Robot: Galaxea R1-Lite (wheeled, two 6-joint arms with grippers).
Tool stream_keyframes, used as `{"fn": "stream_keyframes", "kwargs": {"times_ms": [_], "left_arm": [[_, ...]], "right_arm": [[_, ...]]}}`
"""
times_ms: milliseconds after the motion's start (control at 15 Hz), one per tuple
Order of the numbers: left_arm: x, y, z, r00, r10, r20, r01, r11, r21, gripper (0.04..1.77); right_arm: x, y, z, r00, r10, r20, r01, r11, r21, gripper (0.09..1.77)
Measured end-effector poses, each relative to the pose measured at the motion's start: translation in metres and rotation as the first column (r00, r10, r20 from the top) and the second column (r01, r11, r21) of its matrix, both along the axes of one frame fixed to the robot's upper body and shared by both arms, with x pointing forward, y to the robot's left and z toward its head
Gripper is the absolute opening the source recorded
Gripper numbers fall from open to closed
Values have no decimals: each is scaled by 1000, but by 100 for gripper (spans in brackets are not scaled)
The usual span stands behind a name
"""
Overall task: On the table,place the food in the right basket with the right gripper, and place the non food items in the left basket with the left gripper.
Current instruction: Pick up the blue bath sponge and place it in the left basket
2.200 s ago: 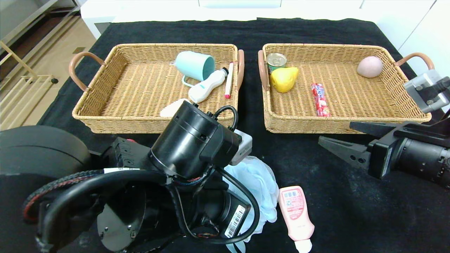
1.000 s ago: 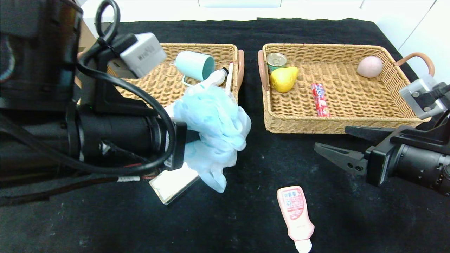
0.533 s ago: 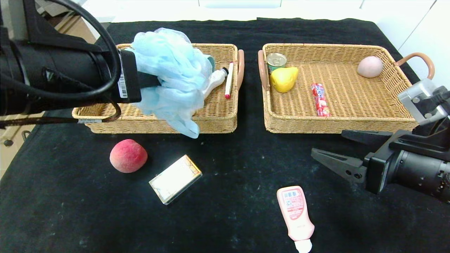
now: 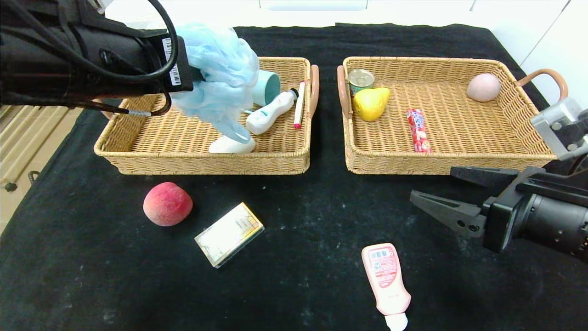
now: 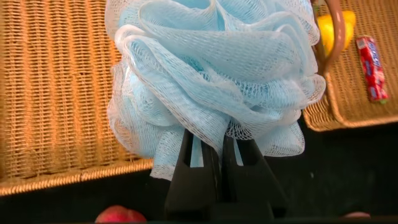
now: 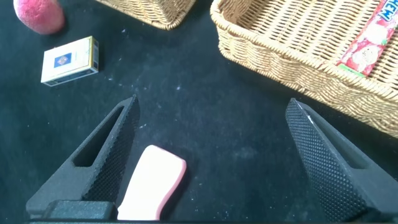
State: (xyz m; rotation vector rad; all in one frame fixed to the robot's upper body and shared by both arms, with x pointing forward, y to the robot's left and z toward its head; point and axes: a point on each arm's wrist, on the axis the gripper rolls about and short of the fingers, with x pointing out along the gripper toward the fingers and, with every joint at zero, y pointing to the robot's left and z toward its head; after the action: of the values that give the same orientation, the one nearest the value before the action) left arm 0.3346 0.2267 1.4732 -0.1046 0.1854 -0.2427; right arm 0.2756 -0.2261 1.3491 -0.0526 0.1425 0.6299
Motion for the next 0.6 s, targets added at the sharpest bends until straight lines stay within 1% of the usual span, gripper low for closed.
{"fn": "stream_keyframes", "kwargs": {"times_ms": [333, 600], "left_arm": [[31, 2, 7, 998, 56, 28, -55, 998, -9, 14], [52, 1, 2, 997, 78, 18, -78, 997, -6, 14]], "right_arm": [[-1, -1, 1, 1000, 1, 5, -1, 1000, 2, 171], [0, -2, 1, 1000, -7, 4, 7, 1000, 1, 171]]}}
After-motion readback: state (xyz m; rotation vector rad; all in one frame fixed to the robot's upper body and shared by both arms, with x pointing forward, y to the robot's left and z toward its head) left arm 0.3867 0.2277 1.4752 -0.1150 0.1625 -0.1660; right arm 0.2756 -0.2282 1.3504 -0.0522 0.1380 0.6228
